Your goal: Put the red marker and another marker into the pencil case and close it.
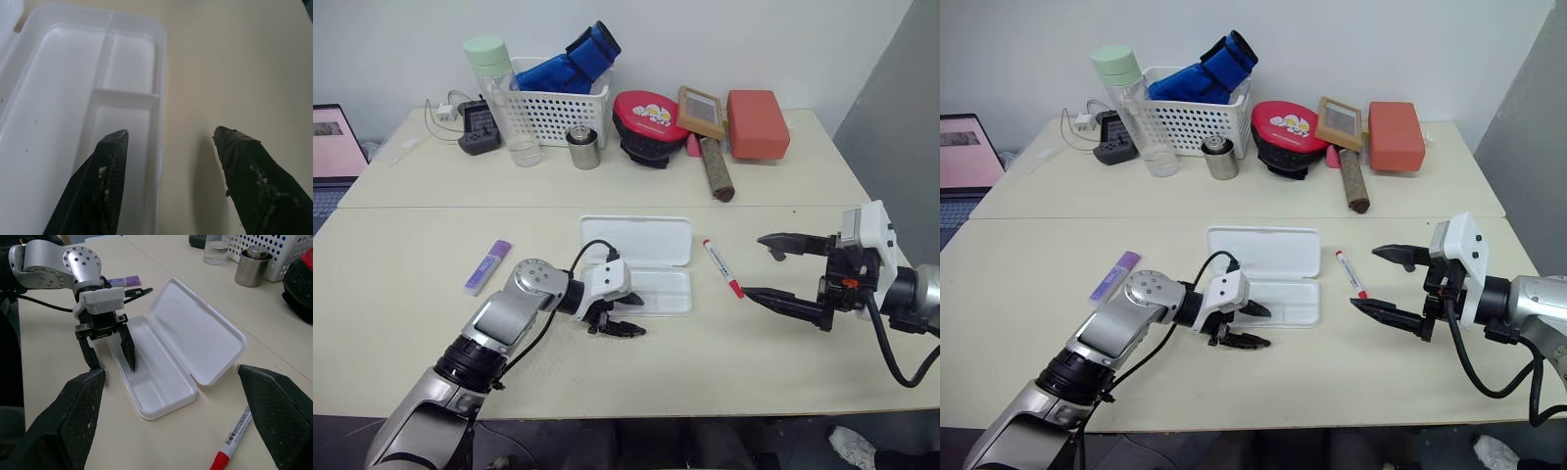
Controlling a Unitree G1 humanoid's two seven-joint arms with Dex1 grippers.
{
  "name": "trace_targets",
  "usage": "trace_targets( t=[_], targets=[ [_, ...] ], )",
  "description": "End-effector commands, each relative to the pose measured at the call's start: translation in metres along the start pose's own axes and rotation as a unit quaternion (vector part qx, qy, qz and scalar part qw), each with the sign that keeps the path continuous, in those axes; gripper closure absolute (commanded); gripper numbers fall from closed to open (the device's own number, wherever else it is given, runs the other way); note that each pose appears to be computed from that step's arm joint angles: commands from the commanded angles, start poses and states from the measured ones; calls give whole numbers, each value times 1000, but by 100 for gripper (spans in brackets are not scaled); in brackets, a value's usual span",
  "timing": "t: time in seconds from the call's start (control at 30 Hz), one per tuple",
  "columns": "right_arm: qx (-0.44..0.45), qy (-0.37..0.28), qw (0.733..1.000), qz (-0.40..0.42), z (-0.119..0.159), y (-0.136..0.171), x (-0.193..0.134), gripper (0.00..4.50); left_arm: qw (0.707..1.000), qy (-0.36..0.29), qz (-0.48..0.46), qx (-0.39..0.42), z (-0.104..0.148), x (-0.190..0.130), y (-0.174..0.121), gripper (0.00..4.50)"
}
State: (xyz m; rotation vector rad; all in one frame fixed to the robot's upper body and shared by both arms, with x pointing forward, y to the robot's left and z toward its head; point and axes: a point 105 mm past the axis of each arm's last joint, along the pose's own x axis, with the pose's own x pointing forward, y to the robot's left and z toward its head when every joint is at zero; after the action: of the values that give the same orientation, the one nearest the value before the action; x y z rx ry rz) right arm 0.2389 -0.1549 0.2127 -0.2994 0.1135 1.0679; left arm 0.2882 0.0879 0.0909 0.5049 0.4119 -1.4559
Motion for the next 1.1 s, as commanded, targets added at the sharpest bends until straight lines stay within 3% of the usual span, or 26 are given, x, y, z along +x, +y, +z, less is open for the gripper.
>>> trace_targets(
  t=[0.03,0.13,0.3,0.47,0.53,0.7,0.9,1.1],
  targets=[
    [-24,-5,1000,4,8,0,0,0,999,-46,-1,0,21,-8,-5,65],
    [-23,-6,1000,6,8,-1,1,0,999,-46,-1,2,23,-9,-9,3],
    [-10,-6,1000,-2,3,-4,5,0,996,-90,13,-1,43,-17,-12,3],
    [63,61,978,-190,-43,-65,21,0,974,-187,125,-1,77,-42,11,3],
    [90,68,969,-219,-49,-73,28,0,968,-207,141,-1,84,-46,11,3],
    [138,117,947,-265,-78,-76,51,0,954,-245,174,6,99,-51,12,3],
    [175,137,944,-243,-96,-55,84,0,958,-241,156,13,103,-44,3,3],
    [193,174,929,-262,-120,-53,92,0,957,-242,157,20,106,-43,3,3]
  ],
)
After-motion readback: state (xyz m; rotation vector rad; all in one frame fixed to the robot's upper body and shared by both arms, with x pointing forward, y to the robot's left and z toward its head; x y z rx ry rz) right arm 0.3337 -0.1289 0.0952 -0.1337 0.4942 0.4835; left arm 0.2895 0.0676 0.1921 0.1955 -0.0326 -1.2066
